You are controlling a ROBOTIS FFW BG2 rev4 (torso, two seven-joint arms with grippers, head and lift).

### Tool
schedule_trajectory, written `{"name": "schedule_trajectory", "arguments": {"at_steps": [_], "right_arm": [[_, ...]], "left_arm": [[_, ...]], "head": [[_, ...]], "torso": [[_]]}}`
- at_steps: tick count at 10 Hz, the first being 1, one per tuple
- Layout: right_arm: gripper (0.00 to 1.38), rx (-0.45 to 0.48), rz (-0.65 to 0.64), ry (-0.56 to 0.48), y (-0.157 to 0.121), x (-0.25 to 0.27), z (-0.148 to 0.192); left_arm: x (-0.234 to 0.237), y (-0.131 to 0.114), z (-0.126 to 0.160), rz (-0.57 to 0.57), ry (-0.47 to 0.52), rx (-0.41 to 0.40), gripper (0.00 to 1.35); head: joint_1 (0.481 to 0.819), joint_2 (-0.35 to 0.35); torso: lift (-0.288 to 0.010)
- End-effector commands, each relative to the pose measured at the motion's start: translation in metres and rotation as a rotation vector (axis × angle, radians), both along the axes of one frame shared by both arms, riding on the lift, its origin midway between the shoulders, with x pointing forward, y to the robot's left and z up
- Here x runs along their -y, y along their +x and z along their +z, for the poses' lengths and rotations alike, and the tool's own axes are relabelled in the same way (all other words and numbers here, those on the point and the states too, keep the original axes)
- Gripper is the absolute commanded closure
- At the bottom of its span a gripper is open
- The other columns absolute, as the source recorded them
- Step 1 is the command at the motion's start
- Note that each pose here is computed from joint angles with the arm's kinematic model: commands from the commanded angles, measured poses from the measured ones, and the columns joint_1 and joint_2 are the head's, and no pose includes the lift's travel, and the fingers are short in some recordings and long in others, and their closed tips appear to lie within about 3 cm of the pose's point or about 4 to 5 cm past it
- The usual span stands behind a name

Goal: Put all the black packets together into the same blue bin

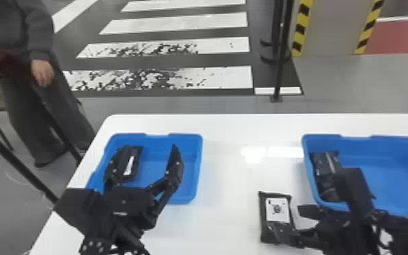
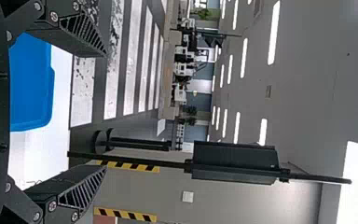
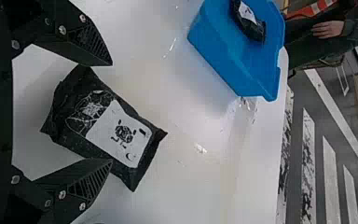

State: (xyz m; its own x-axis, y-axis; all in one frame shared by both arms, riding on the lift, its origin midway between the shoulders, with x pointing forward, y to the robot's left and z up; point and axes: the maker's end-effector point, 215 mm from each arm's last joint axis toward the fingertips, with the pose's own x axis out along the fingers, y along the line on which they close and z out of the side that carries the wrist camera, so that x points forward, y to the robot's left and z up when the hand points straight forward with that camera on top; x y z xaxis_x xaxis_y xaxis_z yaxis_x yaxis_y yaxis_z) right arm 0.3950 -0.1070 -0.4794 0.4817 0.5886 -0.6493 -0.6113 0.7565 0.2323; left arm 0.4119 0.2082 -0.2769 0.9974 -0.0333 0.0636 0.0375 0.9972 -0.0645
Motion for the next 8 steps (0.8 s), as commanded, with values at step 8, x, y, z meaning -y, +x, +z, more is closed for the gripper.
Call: {"name": "schedule_trajectory", "arguments": {"at_steps": [8], "right_arm": [[0.33, -0.047, 0.027, -0.026, 0.01, -0.007, -0.027]], "left_arm": [[0.001, -0.001, -0.007, -0.005, -0.002, -0.017, 0.19]], "head": [[0.695, 0.145]], "torso": [[-0.11]]}}
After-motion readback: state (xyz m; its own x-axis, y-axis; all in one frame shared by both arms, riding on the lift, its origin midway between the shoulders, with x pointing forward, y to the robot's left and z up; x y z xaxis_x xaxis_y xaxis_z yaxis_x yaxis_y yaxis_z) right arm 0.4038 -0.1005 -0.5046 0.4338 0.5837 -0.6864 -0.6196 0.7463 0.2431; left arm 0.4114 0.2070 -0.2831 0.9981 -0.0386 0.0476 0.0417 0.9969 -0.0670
